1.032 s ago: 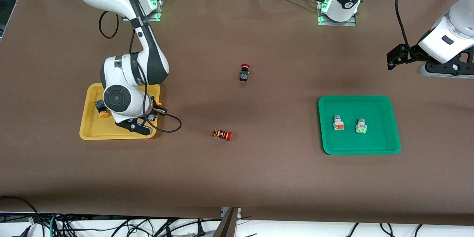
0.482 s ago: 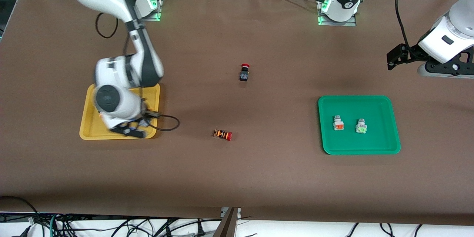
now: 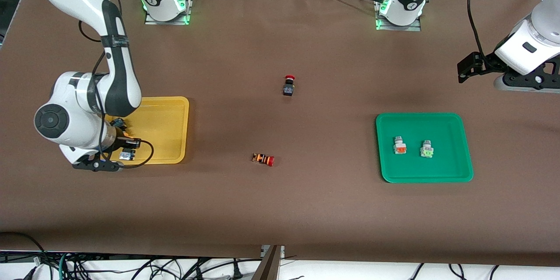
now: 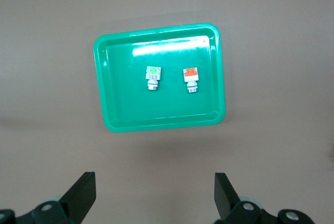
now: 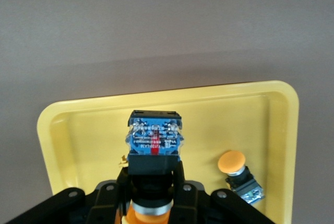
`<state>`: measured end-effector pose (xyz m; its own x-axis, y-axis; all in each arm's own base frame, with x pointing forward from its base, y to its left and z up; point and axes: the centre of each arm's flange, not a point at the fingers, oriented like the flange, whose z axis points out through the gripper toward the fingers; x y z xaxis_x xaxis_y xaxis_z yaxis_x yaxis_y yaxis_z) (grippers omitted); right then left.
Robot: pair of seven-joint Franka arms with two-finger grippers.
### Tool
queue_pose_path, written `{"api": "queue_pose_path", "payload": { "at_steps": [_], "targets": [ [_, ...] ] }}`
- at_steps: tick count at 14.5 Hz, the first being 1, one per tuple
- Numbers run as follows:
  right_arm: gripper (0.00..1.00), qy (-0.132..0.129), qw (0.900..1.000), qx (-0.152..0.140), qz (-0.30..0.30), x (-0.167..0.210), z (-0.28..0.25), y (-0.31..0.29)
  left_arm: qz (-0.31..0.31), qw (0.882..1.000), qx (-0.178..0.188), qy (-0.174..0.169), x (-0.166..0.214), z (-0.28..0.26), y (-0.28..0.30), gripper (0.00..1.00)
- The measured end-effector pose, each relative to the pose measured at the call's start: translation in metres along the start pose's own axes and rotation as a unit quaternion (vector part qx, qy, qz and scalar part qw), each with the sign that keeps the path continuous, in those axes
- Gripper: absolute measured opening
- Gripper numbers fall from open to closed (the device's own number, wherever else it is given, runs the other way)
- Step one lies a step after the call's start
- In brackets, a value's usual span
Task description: Place green and yellow buttons in trays
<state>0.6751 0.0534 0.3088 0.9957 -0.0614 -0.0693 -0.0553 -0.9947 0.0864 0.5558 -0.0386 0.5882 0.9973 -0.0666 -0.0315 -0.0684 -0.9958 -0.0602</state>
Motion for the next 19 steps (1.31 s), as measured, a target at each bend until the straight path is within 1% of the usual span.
{"api": "queue_pose_path", "payload": {
  "at_steps": [1,3,4,8,10,12,14,15,16,18,19],
  "targets": [
    [0.33,-0.003,1.000,0.004,0.003,-0.001,0.003,0.000,0.000,1.000,0.000,0.000,0.000,0.000,0.000,1.00],
    [0.33,-0.018,1.000,0.018,0.017,-0.007,0.018,0.005,0.000,1.000,0.000,0.000,0.000,0.000,0.000,1.00],
    [0.33,-0.025,0.999,0.021,0.023,-0.012,0.029,0.008,0.000,1.000,0.000,0.000,0.000,0.000,0.000,1.00],
    [0.33,-0.050,0.998,0.015,0.021,-0.038,0.083,0.023,0.000,1.000,0.000,0.000,0.000,0.000,0.000,1.00],
    [0.33,-0.055,0.998,0.009,0.023,-0.053,0.110,0.031,0.000,1.000,0.000,0.000,0.000,0.000,0.000,1.00],
    [0.33,-0.059,0.998,0.006,0.025,-0.062,0.123,0.035,0.000,1.000,0.000,0.000,0.000,0.000,0.000,1.00],
    [0.48,-0.060,0.998,0.006,0.024,-0.063,0.124,0.035,0.000,1.000,0.000,0.000,0.000,0.000,0.000,1.00],
    [0.57,-0.057,0.998,0.006,0.023,-0.062,0.122,0.035,0.000,1.000,0.000,0.000,0.000,0.000,0.000,1.00],
    [0.68,-0.051,0.998,0.007,0.022,-0.059,0.118,0.034,0.000,1.000,0.000,0.000,0.000,0.000,0.000,1.00],
    [0.86,-0.027,0.999,0.012,0.018,-0.047,0.098,0.030,0.000,1.000,0.000,0.000,0.000,0.000,0.000,1.00],
    [0.97,-0.013,1.000,0.016,0.015,-0.038,0.080,0.027,0.000,1.000,0.000,-0.001,0.000,0.001,0.000,1.00]
  ]
}}
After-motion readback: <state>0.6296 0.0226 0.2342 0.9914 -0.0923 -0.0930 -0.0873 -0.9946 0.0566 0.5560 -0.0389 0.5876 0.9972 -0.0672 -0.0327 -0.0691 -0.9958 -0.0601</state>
